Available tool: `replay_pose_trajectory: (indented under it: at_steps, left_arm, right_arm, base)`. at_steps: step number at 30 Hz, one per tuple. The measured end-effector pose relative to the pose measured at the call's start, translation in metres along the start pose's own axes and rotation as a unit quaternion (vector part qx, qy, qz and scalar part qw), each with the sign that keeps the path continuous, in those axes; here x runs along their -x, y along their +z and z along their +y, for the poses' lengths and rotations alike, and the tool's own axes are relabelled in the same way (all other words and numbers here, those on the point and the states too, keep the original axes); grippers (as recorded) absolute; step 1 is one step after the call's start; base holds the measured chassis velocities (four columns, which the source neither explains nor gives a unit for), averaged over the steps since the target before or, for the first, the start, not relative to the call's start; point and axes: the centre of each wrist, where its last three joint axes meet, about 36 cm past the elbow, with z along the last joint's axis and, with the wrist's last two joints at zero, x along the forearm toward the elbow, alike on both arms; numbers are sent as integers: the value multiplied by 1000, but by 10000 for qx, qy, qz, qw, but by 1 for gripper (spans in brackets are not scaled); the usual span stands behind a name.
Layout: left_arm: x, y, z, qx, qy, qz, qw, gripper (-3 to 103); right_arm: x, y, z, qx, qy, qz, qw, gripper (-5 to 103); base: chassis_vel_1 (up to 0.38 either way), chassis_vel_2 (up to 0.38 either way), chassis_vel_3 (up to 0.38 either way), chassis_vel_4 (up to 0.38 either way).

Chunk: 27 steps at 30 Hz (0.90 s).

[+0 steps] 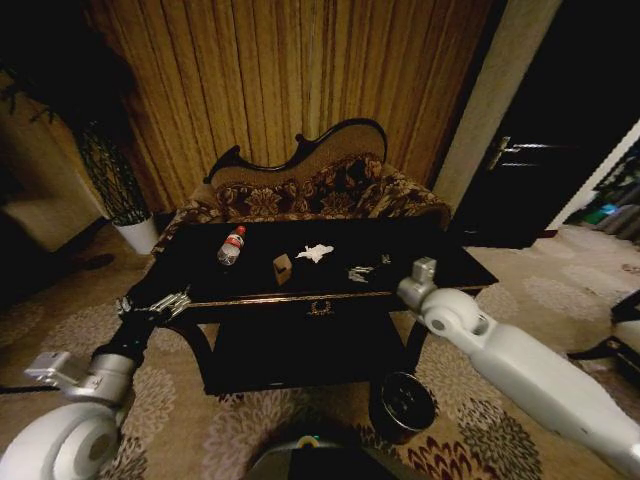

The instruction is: Move to the front of the table and place the trash on the table into the trash bin.

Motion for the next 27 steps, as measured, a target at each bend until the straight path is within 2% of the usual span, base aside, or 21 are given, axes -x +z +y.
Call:
replay_pose_trajectory:
  at_steps: [7, 9, 16, 20, 27]
  left_arm:
    - [-1, 1, 0, 1, -19, 29, 10000, 100]
    - [-1, 1, 0, 2, -28, 38, 10000, 100]
    - [-2, 1, 1, 3, -57, 29, 10000, 100]
    - [-1, 1, 0, -3, -64, 21, 10000, 100]
    - [-2, 3, -1, -60, -80, 18, 9999, 100]
  right_arm:
    - [40, -26, 12, 227, -9, 20, 9997, 100]
    - [61, -31, 24, 347, 27, 199, 9992, 100]
    - [99, -41, 52, 457, 344, 819, 9950, 100]
    - [120, -47, 58, 490, 567, 962, 9925, 100]
    - [130, -46, 55, 480, 739, 1092, 9901, 100]
  base:
    - [0, 0, 0, 0]
    - [0, 0, 0, 0]
    - [0, 0, 0, 0]
    - [0, 0, 0, 0]
    - [0, 0, 0, 0]
